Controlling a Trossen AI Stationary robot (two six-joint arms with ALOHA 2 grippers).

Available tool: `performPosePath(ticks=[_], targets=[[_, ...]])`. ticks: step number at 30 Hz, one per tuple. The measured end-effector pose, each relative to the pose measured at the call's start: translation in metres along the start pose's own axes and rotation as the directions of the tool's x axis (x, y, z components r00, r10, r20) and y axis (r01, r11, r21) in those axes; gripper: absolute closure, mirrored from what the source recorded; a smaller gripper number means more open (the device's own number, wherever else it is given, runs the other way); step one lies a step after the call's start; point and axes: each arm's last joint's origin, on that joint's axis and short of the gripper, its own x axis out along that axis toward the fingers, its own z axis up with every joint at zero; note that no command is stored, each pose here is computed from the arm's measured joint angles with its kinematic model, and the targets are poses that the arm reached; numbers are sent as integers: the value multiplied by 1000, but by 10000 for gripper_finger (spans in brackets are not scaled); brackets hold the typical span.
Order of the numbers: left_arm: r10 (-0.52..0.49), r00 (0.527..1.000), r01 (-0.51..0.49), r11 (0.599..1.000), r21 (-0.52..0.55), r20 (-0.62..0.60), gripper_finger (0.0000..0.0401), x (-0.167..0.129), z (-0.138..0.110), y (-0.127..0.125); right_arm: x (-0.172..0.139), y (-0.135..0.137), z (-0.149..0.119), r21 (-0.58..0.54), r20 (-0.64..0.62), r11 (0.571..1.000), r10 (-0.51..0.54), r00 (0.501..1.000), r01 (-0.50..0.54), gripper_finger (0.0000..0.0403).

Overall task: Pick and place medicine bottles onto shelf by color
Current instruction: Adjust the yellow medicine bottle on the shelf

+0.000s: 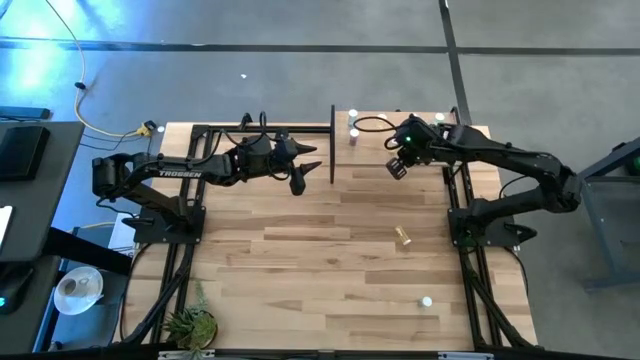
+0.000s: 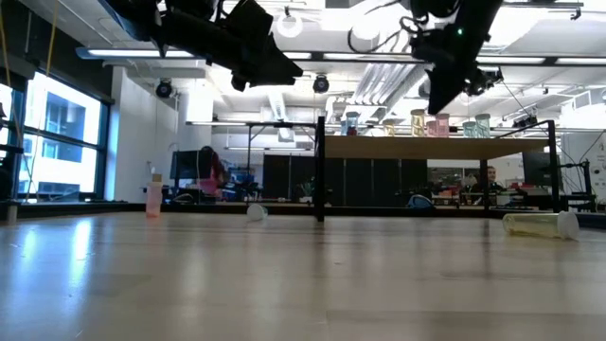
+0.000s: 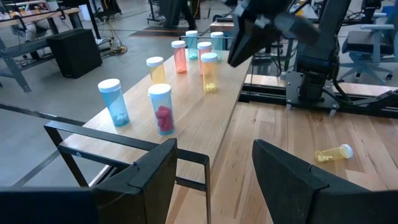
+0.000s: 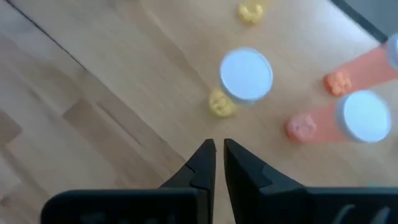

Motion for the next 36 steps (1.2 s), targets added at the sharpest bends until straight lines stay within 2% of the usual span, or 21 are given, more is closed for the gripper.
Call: performPosePath(ticks=[4,7,11,16,22,36], targets=[[0,1000,0,1000,0,0,203,0,0,0,-9,0,7,-39,30,999,22,999,-21,379],[0,1000,0,1000,0,0,203,0,0,0,-15,-2,13,-29,40,996,80,996,-79,366],[0,1000,0,1000,0,0,203,0,0,0,-24,-6,22,-27,75,992,122,990,-120,324],[0,1000,0,1000,0,0,203,0,0,0,-32,-15,32,26,138,996,79,987,-83,268],[0,1000,0,1000,0,0,203,0,0,0,-23,-23,36,68,119,993,89,989,-97,225],[0,1000,0,1000,0,-1,203,0,0,0,7,-18,42,40,13,997,65,998,-66,217]])
